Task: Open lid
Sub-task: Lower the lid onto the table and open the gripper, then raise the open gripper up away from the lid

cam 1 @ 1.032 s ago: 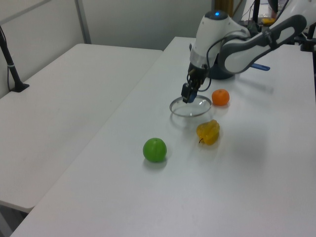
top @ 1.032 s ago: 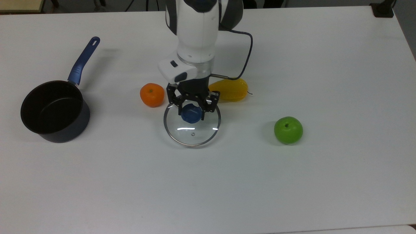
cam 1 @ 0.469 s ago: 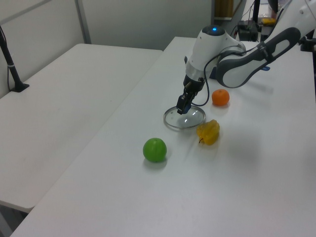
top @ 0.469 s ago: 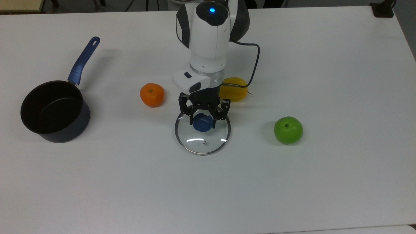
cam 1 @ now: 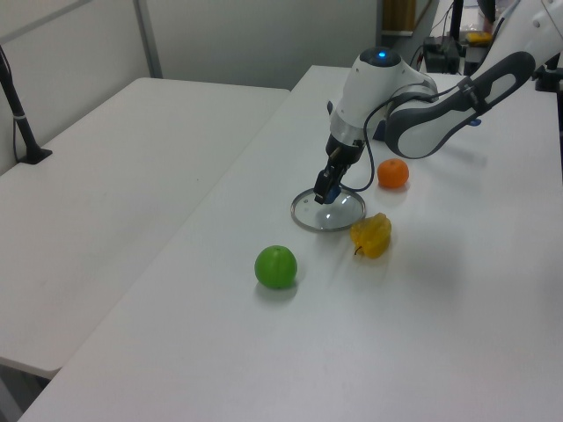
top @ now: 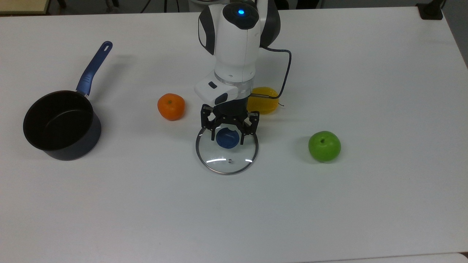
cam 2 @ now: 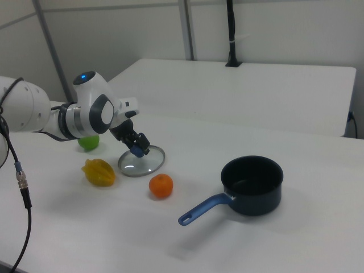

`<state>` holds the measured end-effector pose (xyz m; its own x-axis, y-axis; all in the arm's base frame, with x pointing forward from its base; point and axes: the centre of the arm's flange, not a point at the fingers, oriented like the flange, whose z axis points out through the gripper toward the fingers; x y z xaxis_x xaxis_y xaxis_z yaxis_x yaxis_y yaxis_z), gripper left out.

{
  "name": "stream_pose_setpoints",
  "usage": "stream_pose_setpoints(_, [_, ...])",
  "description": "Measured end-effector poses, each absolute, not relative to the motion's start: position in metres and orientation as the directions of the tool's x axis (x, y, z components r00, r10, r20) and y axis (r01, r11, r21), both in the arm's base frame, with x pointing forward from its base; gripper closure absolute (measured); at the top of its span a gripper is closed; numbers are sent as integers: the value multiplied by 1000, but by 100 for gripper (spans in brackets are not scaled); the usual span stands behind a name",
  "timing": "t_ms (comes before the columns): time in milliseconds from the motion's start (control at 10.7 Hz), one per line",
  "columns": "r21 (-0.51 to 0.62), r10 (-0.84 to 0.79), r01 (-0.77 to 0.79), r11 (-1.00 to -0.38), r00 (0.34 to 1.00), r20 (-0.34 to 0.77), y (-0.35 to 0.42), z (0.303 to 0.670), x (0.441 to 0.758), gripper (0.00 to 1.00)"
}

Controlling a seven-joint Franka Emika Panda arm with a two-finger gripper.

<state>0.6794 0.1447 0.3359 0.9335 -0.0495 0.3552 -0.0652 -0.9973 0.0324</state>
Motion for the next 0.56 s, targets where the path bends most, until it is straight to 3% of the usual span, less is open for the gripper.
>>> stream_pose_setpoints(94, [32,-50,-66,-997,933,357,145,337,680,7])
stream_pose_setpoints(188, [30,-51,-67,-997,931,363,145,340,681,0])
stream_pose_setpoints(375, [38,-63,-83,-996,928,368,141,369,682,0])
stream_pose_setpoints(563, [99,-67,-101,-990,950,304,128,425,666,0])
